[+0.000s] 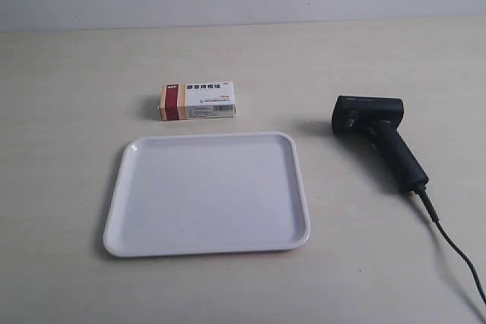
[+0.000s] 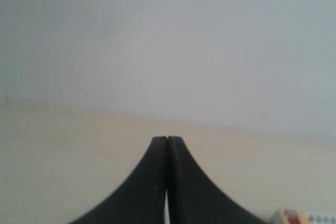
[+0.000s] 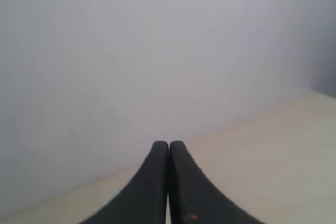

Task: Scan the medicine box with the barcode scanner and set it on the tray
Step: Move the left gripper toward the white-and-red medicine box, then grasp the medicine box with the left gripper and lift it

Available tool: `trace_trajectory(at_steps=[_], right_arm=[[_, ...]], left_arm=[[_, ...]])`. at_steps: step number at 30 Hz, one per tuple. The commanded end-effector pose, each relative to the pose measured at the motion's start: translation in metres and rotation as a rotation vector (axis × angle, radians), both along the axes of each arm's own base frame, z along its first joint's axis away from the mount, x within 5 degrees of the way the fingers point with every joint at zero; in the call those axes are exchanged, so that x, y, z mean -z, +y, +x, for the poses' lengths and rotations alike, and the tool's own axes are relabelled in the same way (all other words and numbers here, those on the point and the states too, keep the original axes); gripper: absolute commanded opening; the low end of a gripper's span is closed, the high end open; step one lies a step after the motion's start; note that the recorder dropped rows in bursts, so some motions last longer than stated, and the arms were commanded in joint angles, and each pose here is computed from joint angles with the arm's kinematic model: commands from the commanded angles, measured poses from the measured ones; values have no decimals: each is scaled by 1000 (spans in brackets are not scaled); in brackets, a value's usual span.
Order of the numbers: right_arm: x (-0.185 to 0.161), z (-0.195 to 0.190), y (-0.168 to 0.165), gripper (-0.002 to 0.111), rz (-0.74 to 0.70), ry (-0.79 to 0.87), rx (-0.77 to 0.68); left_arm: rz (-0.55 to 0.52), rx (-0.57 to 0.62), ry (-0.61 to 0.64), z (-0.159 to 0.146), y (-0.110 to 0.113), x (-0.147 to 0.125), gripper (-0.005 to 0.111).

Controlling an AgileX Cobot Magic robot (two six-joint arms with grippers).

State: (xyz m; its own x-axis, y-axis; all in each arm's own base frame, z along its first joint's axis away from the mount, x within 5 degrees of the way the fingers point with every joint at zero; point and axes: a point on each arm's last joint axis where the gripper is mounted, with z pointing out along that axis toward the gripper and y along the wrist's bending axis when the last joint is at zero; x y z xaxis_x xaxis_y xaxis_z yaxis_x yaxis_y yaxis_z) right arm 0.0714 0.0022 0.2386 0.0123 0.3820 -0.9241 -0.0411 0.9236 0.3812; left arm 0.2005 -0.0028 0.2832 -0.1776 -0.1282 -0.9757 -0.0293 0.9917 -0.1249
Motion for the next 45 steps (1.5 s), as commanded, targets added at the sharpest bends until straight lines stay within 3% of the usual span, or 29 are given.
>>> trace_trajectory(at_steps=[1, 3, 5, 8, 10, 12, 15, 18, 20, 25, 27, 29, 32, 35, 38, 44, 45], right_arm=[[8, 26, 1, 0, -58, 212, -6], [10, 43, 2, 0, -86, 324, -17], [13, 62, 3, 0, -101, 420, -23], [21, 87, 4, 0, -112, 552, -36], [28, 100, 5, 0, -125, 623, -45], [35, 112, 5, 0, -134, 678, -50], [44, 121, 6, 0, -144, 732, -56], [46, 125, 5, 0, -154, 732, -52], [46, 124, 5, 0, -159, 729, -53], [45, 124, 5, 0, -161, 727, -54], [45, 124, 5, 0, -161, 728, -54], [45, 124, 5, 0, -161, 728, -54], [45, 124, 5, 0, -164, 728, -56], [46, 124, 5, 0, -182, 733, -65], [47, 123, 6, 0, -190, 744, -72], [52, 129, 32, 1, -273, 759, -209], [52, 134, 41, 3, -304, 757, -249]], left_arm=[[133, 159, 525, 77, -22, 41, 0], [260, 298, 652, 109, -42, 51, 0], [352, 438, 700, 134, -65, 56, 0], [450, 770, 742, 157, -103, 69, 0], [502, 1068, 693, 166, -121, 78, 0], [452, 1213, 566, 181, -137, 82, 0], [407, 1235, 431, 200, -148, 95, 0], [458, 1204, 362, 210, -154, 114, 10], [458, 1166, 365, 216, -155, 129, 25], [516, 1203, 344, 221, -156, 162, 84], [551, 1233, 332, 221, -157, 173, 99], [544, 1236, 344, 224, -157, 183, 105], [531, 1241, 362, 230, -159, 198, 104], [510, 1268, 360, 233, -162, 206, 94], [495, 1297, 352, 232, -164, 205, 70], [491, 1316, 293, 231, -166, 169, 2], [484, 1340, 277, 227, -167, 155, 1]])
